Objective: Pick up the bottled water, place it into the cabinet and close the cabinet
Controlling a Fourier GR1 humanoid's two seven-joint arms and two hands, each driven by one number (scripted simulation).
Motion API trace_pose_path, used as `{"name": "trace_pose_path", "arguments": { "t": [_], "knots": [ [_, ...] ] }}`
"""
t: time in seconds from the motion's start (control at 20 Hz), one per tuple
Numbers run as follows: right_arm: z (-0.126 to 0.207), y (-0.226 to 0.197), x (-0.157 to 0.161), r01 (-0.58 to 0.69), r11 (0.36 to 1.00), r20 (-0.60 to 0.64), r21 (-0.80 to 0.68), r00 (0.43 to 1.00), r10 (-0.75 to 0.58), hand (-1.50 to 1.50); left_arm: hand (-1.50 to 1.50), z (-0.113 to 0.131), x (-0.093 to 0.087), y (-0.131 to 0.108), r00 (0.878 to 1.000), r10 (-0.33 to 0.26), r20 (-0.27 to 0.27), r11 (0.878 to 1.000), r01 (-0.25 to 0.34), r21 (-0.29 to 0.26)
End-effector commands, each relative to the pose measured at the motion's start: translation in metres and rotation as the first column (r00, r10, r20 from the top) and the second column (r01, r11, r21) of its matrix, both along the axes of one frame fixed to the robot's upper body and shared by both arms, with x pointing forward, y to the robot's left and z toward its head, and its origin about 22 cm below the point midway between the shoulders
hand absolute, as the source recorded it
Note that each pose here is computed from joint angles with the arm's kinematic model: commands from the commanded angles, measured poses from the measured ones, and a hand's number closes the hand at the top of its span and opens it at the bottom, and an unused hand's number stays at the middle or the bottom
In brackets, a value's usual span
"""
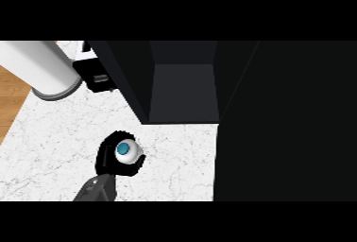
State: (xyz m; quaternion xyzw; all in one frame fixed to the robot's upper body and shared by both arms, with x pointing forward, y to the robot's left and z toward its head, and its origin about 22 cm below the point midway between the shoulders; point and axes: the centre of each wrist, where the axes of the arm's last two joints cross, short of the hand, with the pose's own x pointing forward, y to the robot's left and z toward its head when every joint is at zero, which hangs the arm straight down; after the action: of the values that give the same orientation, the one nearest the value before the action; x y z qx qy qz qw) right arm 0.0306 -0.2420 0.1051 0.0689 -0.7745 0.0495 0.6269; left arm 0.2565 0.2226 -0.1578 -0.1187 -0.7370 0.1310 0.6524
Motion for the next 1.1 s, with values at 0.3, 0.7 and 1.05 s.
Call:
{"name": "trace_pose_path", "arguments": {
  "t": [0.3, 0.7, 1.05],
  "knots": [
    [0.020, 0.004, -0.002, 0.003, 0.999, 0.044, 0.051, 0.999, -0.005, -1.50, 1.50, 0.056, 0.042, -0.052, 0.997, -0.072, 0.026, 0.997, 0.073, -0.023],
    [0.018, 0.007, 0.000, 0.008, 0.999, 0.031, 0.053, 0.999, -0.010, -1.50, 1.50, 0.128, 0.071, -0.108, 0.992, -0.096, 0.077, 0.987, 0.085, 0.136],
    [0.009, -0.006, 0.000, 0.011, 0.999, 0.061, 0.039, 0.998, -0.013, -1.50, 1.50, 0.164, 0.096, -0.142, 0.996, -0.038, 0.080, 0.967, 0.017, 0.255]
  ]
}}
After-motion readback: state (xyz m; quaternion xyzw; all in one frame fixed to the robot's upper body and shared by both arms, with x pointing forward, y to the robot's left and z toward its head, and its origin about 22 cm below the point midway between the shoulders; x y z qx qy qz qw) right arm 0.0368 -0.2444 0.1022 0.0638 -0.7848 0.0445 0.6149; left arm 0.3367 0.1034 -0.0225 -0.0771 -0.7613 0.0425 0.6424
